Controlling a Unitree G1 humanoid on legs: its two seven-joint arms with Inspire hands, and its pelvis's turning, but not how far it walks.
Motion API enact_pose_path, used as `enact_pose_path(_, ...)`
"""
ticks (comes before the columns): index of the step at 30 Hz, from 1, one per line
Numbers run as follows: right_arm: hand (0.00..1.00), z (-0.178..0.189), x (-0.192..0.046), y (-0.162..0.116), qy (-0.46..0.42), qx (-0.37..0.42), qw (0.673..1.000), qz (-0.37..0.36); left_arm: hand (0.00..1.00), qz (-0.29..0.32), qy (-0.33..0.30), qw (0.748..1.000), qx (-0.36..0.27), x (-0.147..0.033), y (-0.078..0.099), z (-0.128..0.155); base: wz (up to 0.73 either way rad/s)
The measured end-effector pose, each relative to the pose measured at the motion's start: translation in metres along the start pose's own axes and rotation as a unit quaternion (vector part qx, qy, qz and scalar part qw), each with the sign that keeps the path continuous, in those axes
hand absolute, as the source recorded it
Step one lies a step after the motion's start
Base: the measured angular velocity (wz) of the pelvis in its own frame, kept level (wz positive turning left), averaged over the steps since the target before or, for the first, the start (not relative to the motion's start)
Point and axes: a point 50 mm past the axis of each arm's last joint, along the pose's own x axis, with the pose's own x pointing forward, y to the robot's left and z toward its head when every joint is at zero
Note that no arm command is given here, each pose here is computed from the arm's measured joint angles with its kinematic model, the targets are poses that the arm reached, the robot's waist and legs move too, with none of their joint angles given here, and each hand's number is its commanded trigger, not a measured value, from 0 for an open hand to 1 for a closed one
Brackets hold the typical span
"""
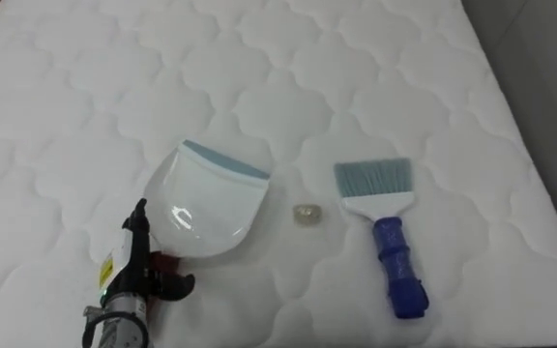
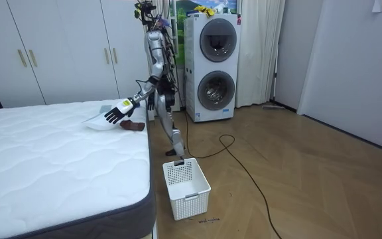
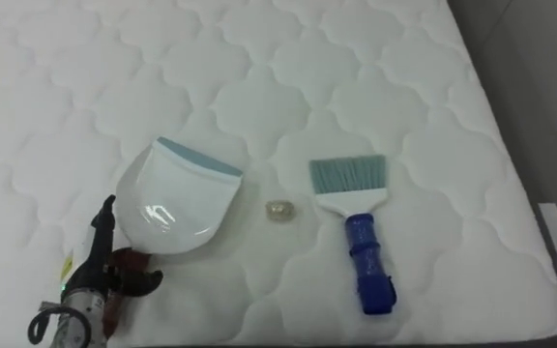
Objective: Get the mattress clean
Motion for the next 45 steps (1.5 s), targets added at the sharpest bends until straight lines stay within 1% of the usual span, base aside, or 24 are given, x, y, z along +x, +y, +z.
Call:
enact_pose_path(3,0.00,0.000,0.000,-0.001,0.001,-0.004,1.000,-0.003,0.00,-0.001,-0.002,1.000,0.003,0.000,0.000,0.000,-0.02)
enact_pose_path(6,0.00,-0.001,0.000,0.002,0.002,-0.008,1.000,-0.004,0.00,0.000,-0.014,1.000,0.002,0.007,0.001,0.009,0.46)
enact_pose_path(8,0.00,-0.010,-0.001,-0.004,0.023,0.009,0.999,-0.021,0.00,-0.016,-0.059,0.998,0.002,0.015,-0.006,0.033,0.73)
enact_pose_path(11,0.00,-0.012,-0.001,-0.006,0.042,0.024,0.998,-0.027,0.00,-0.026,-0.043,0.999,0.013,0.012,-0.010,0.024,-0.31)
enact_pose_path(14,0.00,-0.007,0.000,-0.011,0.032,0.017,0.999,-0.041,0.00,-0.035,-0.015,0.999,0.020,0.007,-0.015,0.012,-0.27)
enact_pose_path(17,0.00,-0.009,0.000,-0.008,0.039,0.000,0.999,-0.032,0.00,-0.024,-0.016,0.999,0.015,0.009,-0.013,0.013,-0.03)
enact_pose_path(19,0.00,-0.009,0.000,-0.008,0.041,0.003,0.999,-0.028,0.00,-0.019,-0.013,1.000,0.014,0.011,-0.011,0.012,0.02)
enact_pose_path(26,0.00,-0.007,0.001,-0.003,0.039,0.005,0.999,-0.019,0.00,-0.021,-0.001,1.000,0.018,0.008,-0.012,0.006,0.00)
enact_pose_path(30,0.00,-0.007,0.001,-0.001,0.042,-0.007,0.999,-0.008,0.00,-0.017,-0.009,1.000,0.015,0.009,-0.010,0.010,0.01)
enact_pose_path(35,0.00,-0.007,0.001,0.000,0.043,0.002,0.999,-0.002,0.00,-0.015,-0.021,1.000,0.011,0.011,-0.010,0.015,0.01)
enact_pose_path(45,0.00,-0.009,0.000,0.000,0.045,0.015,0.999,0.000,0.00,-0.019,-0.010,1.000,0.015,0.008,-0.011,0.009,0.00)
